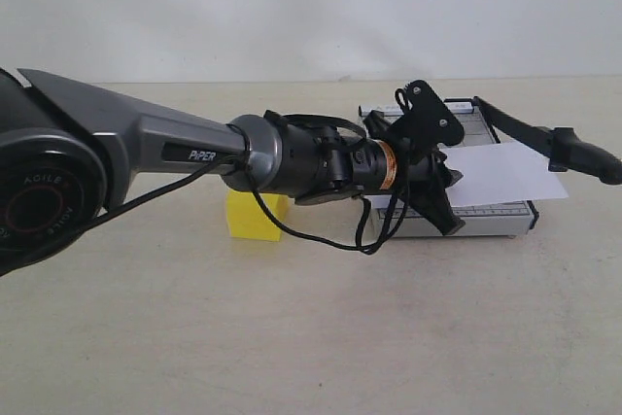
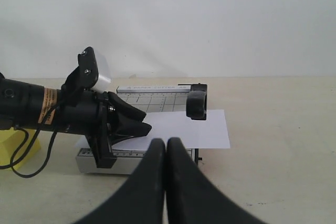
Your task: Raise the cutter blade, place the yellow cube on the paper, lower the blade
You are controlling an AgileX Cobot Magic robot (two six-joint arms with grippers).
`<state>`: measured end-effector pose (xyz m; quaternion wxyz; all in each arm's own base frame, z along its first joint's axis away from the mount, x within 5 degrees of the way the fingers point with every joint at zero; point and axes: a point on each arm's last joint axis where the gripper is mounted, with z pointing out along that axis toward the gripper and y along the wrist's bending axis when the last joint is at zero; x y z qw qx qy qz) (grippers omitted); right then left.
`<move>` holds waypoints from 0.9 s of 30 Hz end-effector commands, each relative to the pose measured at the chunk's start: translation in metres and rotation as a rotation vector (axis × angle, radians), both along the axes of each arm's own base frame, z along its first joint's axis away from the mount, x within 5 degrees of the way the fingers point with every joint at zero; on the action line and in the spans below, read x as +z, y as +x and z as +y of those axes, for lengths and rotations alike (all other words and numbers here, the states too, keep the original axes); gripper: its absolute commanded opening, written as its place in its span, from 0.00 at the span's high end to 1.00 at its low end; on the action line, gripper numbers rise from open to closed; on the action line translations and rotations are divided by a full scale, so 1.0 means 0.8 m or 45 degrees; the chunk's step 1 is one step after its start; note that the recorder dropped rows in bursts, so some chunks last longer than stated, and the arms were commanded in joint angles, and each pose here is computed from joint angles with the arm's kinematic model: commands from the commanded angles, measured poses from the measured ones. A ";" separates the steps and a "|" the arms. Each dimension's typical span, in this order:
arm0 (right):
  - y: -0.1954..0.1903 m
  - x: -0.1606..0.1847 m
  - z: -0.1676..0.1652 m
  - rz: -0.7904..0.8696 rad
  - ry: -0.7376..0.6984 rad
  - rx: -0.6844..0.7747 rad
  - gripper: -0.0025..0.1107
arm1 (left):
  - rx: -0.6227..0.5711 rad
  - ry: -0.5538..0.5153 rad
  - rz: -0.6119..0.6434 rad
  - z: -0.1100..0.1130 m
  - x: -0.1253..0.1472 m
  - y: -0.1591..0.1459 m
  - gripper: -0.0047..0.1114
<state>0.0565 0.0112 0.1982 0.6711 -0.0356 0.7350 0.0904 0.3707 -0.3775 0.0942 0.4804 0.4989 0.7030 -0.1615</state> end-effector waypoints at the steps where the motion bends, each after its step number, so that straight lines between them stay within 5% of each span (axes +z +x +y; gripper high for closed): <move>1: -0.001 0.001 0.000 -0.011 -0.003 0.001 0.98 | 0.020 0.033 0.002 0.001 -0.005 0.004 0.67; 12: -0.001 0.001 0.000 -0.011 -0.003 0.001 0.98 | 0.033 0.123 -0.086 0.001 0.012 0.013 0.67; 19: -0.001 0.001 0.000 -0.011 -0.003 0.001 0.98 | 0.040 0.060 -0.113 0.000 0.042 0.013 0.67; 27: -0.001 0.001 0.000 -0.011 -0.003 0.001 0.98 | 0.044 -0.068 -0.115 -0.003 0.078 0.010 0.55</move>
